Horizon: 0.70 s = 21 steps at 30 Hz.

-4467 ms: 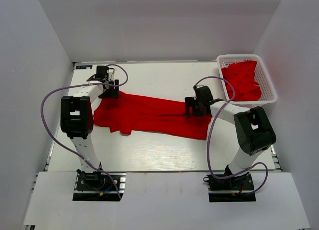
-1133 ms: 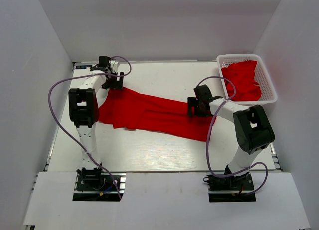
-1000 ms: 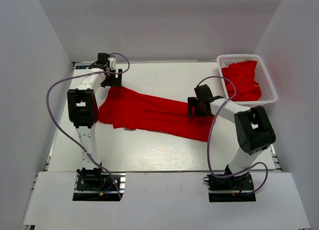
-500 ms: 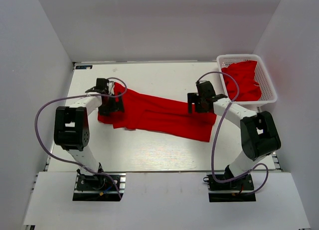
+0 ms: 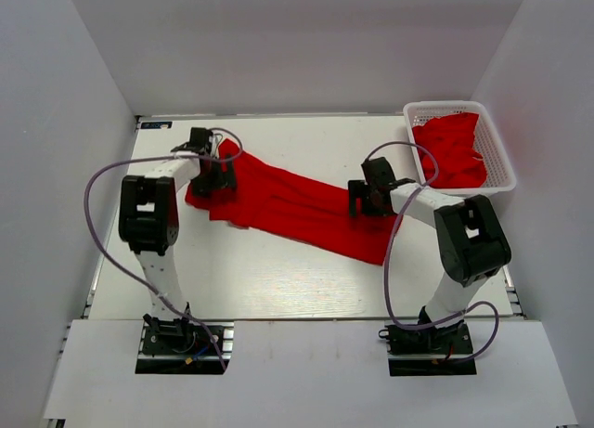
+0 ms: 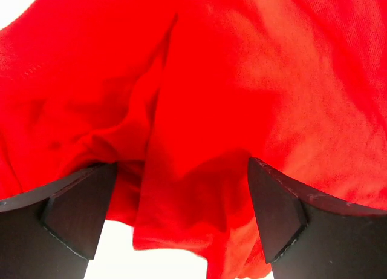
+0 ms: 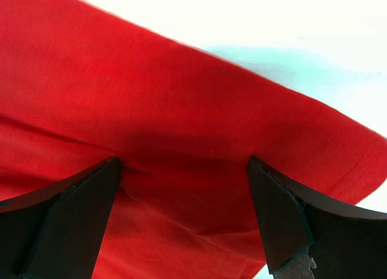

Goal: Fold and stack the t-shirts
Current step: Rotate the tshirt 90 degrees

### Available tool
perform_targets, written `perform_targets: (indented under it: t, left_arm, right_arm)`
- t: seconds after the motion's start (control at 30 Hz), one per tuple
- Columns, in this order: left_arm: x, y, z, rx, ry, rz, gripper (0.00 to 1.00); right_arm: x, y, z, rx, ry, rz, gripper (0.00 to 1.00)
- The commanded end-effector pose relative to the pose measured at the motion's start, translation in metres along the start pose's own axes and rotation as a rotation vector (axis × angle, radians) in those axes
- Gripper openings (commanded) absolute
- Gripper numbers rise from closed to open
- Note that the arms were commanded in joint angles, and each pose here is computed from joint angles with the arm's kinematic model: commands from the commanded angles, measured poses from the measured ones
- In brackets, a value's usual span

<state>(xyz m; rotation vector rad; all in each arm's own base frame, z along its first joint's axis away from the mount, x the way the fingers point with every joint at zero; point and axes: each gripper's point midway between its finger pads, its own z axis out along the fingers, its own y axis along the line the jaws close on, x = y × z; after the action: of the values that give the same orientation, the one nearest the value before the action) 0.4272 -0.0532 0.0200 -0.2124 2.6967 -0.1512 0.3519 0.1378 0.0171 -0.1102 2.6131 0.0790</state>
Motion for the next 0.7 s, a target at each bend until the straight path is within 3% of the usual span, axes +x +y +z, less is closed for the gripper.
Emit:
perform_targets:
  t: [0.0, 0.03, 0.07, 0.17, 0.23, 0.27, 0.3, 0.33, 0.4, 0.5, 0.53, 0.6, 0.67]
  left_arm:
    - [0.0, -0.001, 0.046, -0.003, 0.085, 0.022, 1.0]
    - [0.007, -0.004, 0.066, 0.005, 0.128, 0.04, 1.0]
    - [-0.022, -0.018, 0.069, 0.052, 0.076, 0.051, 1.0]
    - [-0.05, -0.047, 0.101, 0.162, 0.067, 0.073, 1.0]
    - [-0.065, -0.066, 0.115, 0.228, 0.057, 0.092, 1.0]
    - [-0.096, -0.087, 0.109, 0.276, -0.016, 0.117, 1.0]
    - [-0.103, -0.094, 0.115, 0.303, -0.031, 0.122, 1.0]
    - [-0.092, -0.106, 0.133, 0.343, -0.003, 0.134, 1.0]
    - [-0.119, -0.132, 0.129, 0.418, -0.105, 0.133, 1.0]
    - [-0.118, -0.167, 0.136, 0.5, -0.151, 0.123, 1.0]
    - [-0.125, -0.171, 0.136, 0.509, -0.172, 0.113, 1.0]
    - [-0.124, -0.191, 0.136, 0.538, -0.184, 0.099, 1.0]
    - [-0.133, -0.192, 0.142, 0.532, -0.224, 0.068, 1.0]
  right_arm:
    - [0.06, 0.015, -0.004, -0.136, 0.151, -0.005, 0.9]
    - [0.069, 0.031, -0.009, -0.241, 0.175, -0.008, 0.9]
    - [0.078, 0.044, -0.019, -0.326, 0.176, -0.012, 0.9]
    - [0.095, 0.066, -0.037, -0.488, 0.175, -0.081, 0.9]
    - [0.125, 0.092, -0.057, -0.679, 0.24, -0.15, 0.9]
    - [0.134, 0.097, -0.062, -0.726, 0.26, -0.179, 0.9]
    - [0.15, 0.116, -0.081, -0.864, 0.317, -0.215, 0.9]
    - [0.152, 0.121, -0.083, -0.899, 0.318, -0.257, 0.9]
    - [0.163, 0.14, -0.094, -0.975, 0.35, -0.323, 0.9]
    - [0.167, 0.157, -0.087, -1.003, 0.373, -0.407, 0.9]
    - [0.155, 0.176, -0.092, -1.056, 0.325, -0.509, 0.9]
    - [0.168, 0.178, -0.086, -1.048, 0.403, -0.539, 0.87]
    - [0.169, 0.191, -0.092, -1.071, 0.401, -0.592, 0.83]
